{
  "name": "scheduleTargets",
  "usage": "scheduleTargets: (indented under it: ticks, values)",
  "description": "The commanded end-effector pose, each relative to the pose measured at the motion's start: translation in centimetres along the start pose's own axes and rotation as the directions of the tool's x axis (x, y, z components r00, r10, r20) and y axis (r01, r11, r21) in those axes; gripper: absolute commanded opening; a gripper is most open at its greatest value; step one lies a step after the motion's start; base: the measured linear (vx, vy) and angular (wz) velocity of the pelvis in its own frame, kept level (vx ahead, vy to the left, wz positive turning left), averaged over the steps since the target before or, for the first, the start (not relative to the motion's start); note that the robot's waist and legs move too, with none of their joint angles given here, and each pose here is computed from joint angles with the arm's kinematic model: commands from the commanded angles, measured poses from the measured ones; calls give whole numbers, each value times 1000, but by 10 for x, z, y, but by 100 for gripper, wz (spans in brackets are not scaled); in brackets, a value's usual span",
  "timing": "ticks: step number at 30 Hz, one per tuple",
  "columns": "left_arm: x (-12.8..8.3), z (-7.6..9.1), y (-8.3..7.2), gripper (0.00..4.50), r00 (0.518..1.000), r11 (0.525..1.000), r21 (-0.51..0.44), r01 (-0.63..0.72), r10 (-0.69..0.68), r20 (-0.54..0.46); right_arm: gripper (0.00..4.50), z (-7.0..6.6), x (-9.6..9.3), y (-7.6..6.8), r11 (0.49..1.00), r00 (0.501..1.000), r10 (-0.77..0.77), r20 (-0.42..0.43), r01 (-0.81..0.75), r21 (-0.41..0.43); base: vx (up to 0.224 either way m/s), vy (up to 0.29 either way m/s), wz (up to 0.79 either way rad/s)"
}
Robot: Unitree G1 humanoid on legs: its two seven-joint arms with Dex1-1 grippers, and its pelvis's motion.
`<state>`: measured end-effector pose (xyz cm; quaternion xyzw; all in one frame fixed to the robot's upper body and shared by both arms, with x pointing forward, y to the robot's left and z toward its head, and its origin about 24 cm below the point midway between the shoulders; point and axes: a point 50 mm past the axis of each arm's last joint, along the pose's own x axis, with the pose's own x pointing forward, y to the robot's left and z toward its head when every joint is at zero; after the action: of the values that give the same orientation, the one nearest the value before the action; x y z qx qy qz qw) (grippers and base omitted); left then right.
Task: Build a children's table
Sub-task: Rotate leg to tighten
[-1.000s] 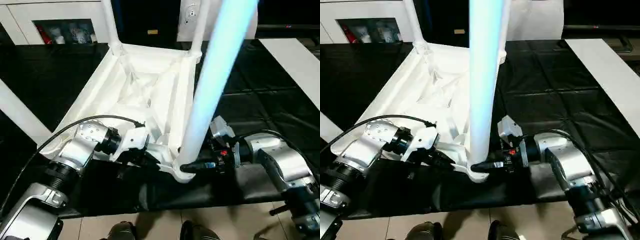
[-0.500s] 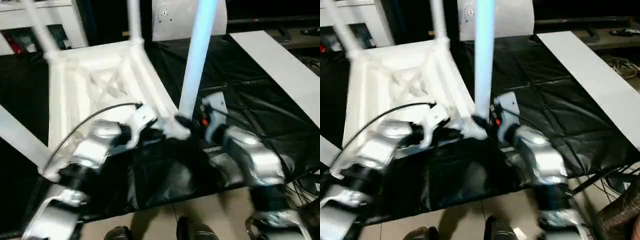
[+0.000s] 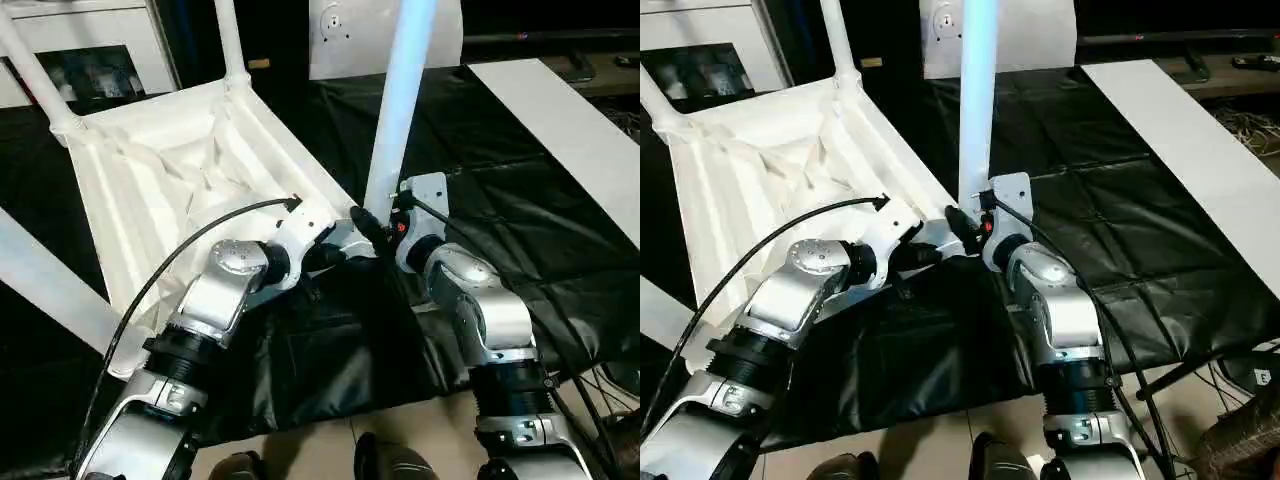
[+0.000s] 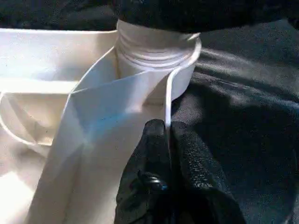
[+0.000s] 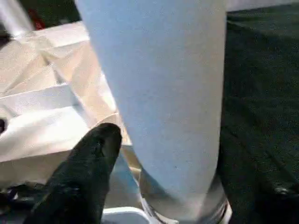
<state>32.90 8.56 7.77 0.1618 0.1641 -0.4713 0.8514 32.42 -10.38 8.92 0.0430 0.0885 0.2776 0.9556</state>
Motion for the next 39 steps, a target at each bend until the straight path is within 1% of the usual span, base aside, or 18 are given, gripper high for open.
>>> scheduleTargets:
  ticks: [1,3,5,10,11,12,16,17,18,20,21,22,23,24,26,27,32,39]
  values:
    - [2,13,-14,0,988,990,83,113,-121,97,361,-2,2,21,984,984,178,4,-178,-6,0,0,0]
    - [-5,9,-15,0,977,977,125,172,-185,102,378,-2,-8,10,976,977,214,1,-214,-41,0,0,0]
    - [-13,0,-14,0,969,958,169,232,-244,49,403,-1,-19,0,953,958,286,-19,-287,-100,0,0,0]
    - [-20,-8,-14,0,950,929,213,302,-311,7,434,-2,-28,-7,928,937,346,-43,-348,-129,0,0,0]
    - [-30,-14,-14,0,921,891,240,384,-389,-29,434,-3,-38,-12,889,900,427,-81,-435,-142,0,0,0]
    - [-30,-14,-14,0,921,891,240,384,-389,-29,434,-3,-38,-12,889,900,427,-81,-435,-142,0,0,0]
    - [-42,-21,-9,0,883,835,295,465,-459,-93,434,-6,-52,-16,784,801,574,-171,-598,-168,0,0,0]
    - [-42,-21,-9,0,883,835,295,465,-459,-93,434,-6,-52,-16,784,801,574,-171,-598,-168,0,0,0]
    - [-46,-22,-8,0,860,804,313,506,-498,-113,434,-7,-60,-14,714,727,651,-216,-684,-151,0,0,0]
    - [-48,-21,-9,0,837,776,323,541,-532,-125,434,-9,-64,-13,667,676,695,-242,-733,-131,0,0,0]
    - [-49,-21,-9,0,828,765,327,555,-546,-129,408,-9,-65,-13,652,660,708,-250,-747,-125,0,0,0]
    - [-49,-21,-9,0,828,765,327,555,-546,-129,400,-9,-65,-13,652,660,708,-250,-747,-125,0,0,0]
    - [-51,-21,-12,0,796,726,340,598,-588,-144,400,-9,-65,-13,617,622,733,-276,-778,-117,0,0,0]
    - [-51,-21,-12,0,796,726,340,598,-588,-144,400,-9,-65,-13,617,622,733,-276,-778,-117,0,0,0]
    - [-51,-21,-12,0,785,712,345,612,-602,-150,377,-9,-65,-14,606,610,740,-284,-788,-113,0,0,0]
    - [-51,-22,-14,0,763,683,355,638,-624,-169,363,-9,-64,-14,587,590,750,-299,-802,-110,0,0,0]
    - [-52,-24,-15,0,740,654,363,664,-645,-189,323,-7,-62,-14,550,549,777,-307,-830,-92,0,0,0]
    - [-53,-25,-12,0,736,646,369,668,-647,-200,266,-8,-65,-11,496,484,811,-327,-867,-53,0,0,0]
